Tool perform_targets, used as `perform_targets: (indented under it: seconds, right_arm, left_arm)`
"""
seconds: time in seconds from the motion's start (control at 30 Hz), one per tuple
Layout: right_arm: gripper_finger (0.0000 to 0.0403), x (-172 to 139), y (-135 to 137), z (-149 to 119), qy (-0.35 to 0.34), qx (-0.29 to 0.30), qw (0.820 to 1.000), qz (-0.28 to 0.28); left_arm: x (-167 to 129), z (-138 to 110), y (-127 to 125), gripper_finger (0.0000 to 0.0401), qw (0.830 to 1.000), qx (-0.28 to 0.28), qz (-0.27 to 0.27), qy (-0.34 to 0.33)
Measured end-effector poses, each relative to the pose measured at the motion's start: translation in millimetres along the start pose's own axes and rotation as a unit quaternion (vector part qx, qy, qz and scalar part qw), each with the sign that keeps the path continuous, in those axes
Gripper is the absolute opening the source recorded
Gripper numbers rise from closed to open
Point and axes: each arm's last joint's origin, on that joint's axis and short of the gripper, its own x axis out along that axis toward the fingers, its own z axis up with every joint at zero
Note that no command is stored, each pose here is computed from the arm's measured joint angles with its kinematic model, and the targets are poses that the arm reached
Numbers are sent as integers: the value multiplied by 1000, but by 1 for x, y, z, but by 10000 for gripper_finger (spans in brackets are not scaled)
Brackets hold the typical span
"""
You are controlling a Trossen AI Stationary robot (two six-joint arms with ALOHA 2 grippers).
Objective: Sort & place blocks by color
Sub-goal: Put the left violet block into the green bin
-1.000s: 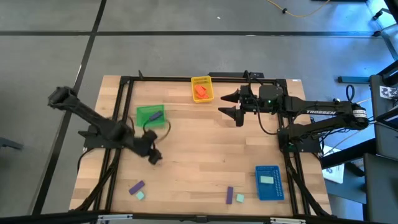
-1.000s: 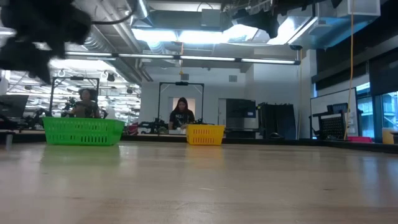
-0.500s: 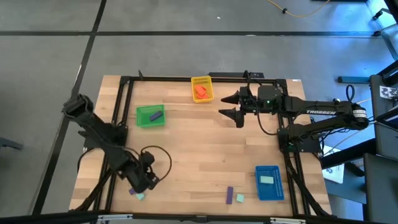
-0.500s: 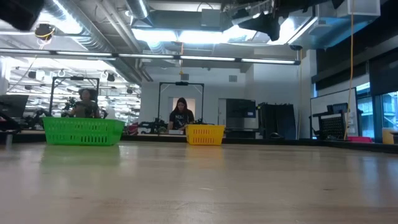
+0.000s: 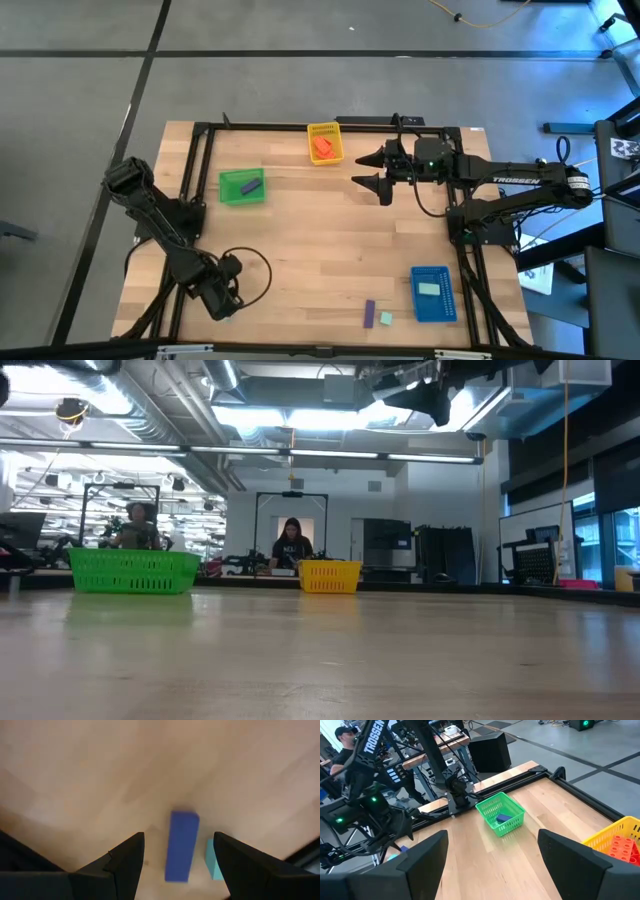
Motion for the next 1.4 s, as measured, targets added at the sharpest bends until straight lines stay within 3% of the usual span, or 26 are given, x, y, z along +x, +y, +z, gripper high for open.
perform_targets:
  seconds: [0.1, 0.7, 1.13, 1.27, 1.4]
  right_arm:
    - [311, 0, 0, 0, 0, 0, 1000, 0]
    - [311, 0, 0, 0, 0, 0, 1000, 0]
    - [311, 0, 0, 0, 0, 0, 1000, 0]
    - [311, 0, 0, 0, 0, -1, 1000, -1]
    - [311, 0, 0, 0, 0, -1, 1000, -1]
  left_arm:
    - [9, -1, 2, 230, 999, 5, -16, 32]
    - [34, 1, 2, 231, 999, -5, -17, 38]
    - [57, 0, -1, 230, 999, -5, 23, 40]
    - [58, 1, 1, 197, 999, -5, 32, 39]
    - [58, 1, 2, 119, 999, -4, 36, 37]
